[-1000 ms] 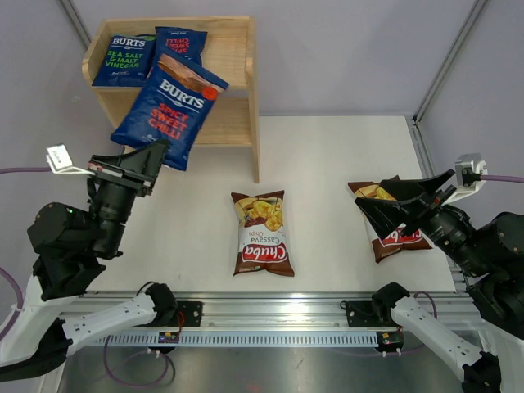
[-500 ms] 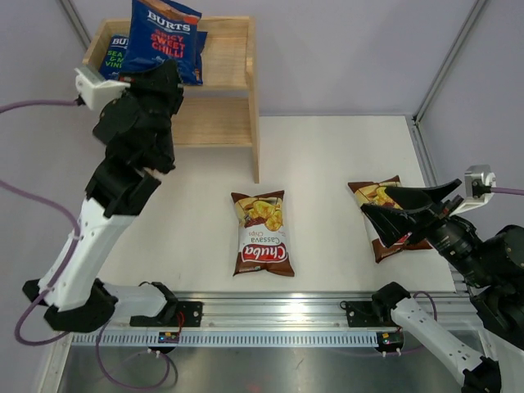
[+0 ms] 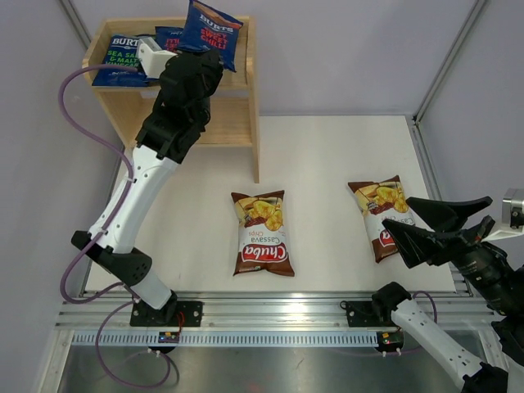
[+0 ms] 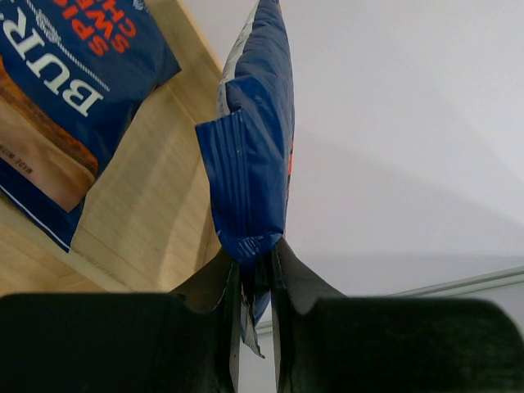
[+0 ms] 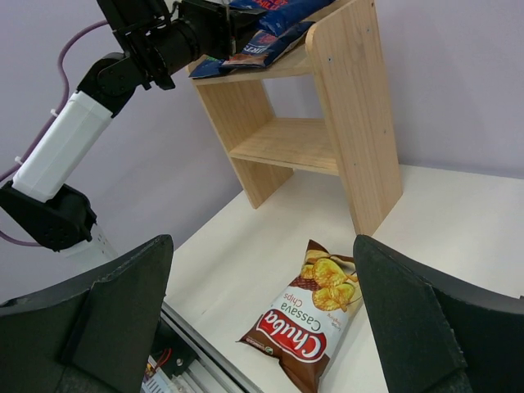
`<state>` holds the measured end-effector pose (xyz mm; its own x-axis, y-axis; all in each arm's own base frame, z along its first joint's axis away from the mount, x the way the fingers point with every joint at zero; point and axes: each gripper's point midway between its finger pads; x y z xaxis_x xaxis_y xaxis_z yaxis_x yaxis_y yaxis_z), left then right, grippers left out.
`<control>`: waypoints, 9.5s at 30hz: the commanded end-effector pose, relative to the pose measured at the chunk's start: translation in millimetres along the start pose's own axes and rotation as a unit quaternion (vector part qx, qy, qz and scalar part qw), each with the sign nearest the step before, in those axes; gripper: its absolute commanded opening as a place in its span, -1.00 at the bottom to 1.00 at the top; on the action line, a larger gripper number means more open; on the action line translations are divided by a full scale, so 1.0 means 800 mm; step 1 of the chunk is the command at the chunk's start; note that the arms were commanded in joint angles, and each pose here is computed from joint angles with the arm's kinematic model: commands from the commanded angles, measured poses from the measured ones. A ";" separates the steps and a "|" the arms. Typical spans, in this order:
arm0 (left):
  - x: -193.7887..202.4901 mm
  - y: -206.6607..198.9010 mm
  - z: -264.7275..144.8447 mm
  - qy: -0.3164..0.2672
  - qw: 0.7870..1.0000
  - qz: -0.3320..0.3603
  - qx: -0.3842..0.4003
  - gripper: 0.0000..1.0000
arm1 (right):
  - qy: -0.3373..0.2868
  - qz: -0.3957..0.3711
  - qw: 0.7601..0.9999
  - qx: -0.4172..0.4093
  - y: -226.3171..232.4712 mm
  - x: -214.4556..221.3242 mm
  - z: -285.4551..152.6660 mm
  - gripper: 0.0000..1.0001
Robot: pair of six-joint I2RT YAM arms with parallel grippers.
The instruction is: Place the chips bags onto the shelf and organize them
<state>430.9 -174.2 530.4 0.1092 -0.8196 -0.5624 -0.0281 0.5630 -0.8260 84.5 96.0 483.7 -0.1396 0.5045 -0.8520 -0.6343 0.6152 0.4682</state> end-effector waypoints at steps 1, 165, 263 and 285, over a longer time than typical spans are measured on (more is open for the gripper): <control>-0.014 -0.020 -0.001 -0.005 0.999 -0.041 0.021 -1.00 | -0.016 -0.010 1.000 0.005 0.000 -0.010 -0.010 0.99; 0.058 0.341 -0.414 0.298 0.867 0.340 0.208 0.98 | 0.399 0.386 0.825 -0.107 -0.266 0.478 0.315 -1.00; -0.032 0.011 -0.452 -0.052 0.693 -0.166 0.699 0.98 | 0.034 0.404 0.864 -0.299 0.137 -0.073 0.252 -1.00; -0.074 0.059 -0.447 -0.101 0.727 -0.201 0.649 0.55 | 0.063 0.395 0.870 -0.288 0.121 0.021 0.247 -1.00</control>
<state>123.3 -217.0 454.3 -0.1092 -0.8659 -0.4881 0.9345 0.0779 -0.3473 169.2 276.4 574.9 -0.7747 0.5417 -0.3262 -0.5648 -0.3607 0.7422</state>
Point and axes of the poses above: each gripper's point midway between its finger pads, its own z axis out along the fingers, its own y axis along the line the jaws close on, x = y × z, and after that the axes turned 8 degrees about z, right-handed
